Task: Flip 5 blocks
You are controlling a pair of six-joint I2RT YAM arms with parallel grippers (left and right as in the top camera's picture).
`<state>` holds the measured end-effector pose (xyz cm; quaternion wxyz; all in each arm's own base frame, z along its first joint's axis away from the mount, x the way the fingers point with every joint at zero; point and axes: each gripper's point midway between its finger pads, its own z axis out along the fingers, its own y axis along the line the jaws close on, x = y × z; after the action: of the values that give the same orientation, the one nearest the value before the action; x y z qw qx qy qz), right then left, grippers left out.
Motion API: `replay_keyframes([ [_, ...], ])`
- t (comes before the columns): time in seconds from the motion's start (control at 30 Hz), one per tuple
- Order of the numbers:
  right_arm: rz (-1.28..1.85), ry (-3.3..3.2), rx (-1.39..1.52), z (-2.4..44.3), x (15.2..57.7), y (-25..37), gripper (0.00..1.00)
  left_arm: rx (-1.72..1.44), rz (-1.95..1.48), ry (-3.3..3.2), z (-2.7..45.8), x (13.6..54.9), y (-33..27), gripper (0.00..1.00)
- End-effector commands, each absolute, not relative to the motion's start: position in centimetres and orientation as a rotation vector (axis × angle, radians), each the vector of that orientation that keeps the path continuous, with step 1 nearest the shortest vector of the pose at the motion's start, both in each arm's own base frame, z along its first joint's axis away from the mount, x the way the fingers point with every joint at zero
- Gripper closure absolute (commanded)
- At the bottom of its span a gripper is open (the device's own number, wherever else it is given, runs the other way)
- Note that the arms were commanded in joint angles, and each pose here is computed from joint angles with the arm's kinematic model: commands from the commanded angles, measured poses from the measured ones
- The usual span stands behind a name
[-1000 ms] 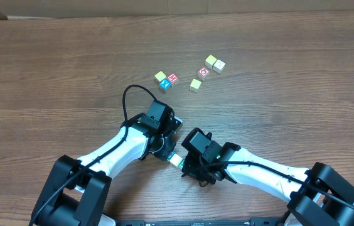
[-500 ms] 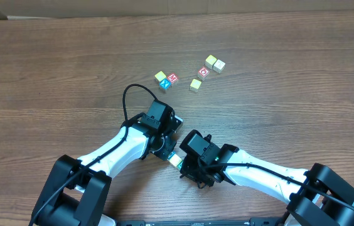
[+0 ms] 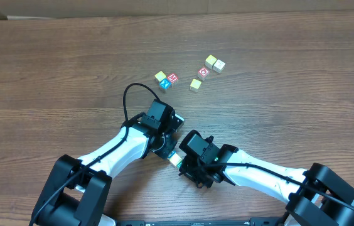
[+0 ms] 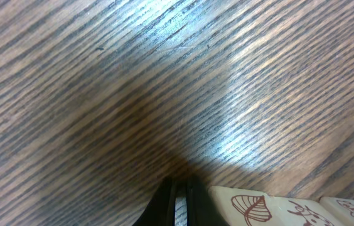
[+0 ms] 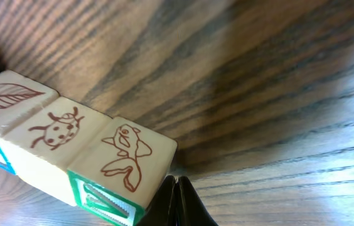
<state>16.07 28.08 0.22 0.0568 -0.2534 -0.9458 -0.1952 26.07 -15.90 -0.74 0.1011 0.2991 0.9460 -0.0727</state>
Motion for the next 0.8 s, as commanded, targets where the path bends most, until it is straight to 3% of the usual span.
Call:
replay_keyframes([
  [0.0, -0.629, -2.873, -0.772, 0.71, 16.36, 29.25, 0.96, 0.973, -0.14, 2.923, -4.76, 22.67, -14.05, 0.96],
  [0.77, -0.624, -2.858, -0.807, 0.71, 16.23, 29.31, 0.96, 1.039, -0.142, 2.866, -4.7, 23.3, -14.39, 0.96],
])
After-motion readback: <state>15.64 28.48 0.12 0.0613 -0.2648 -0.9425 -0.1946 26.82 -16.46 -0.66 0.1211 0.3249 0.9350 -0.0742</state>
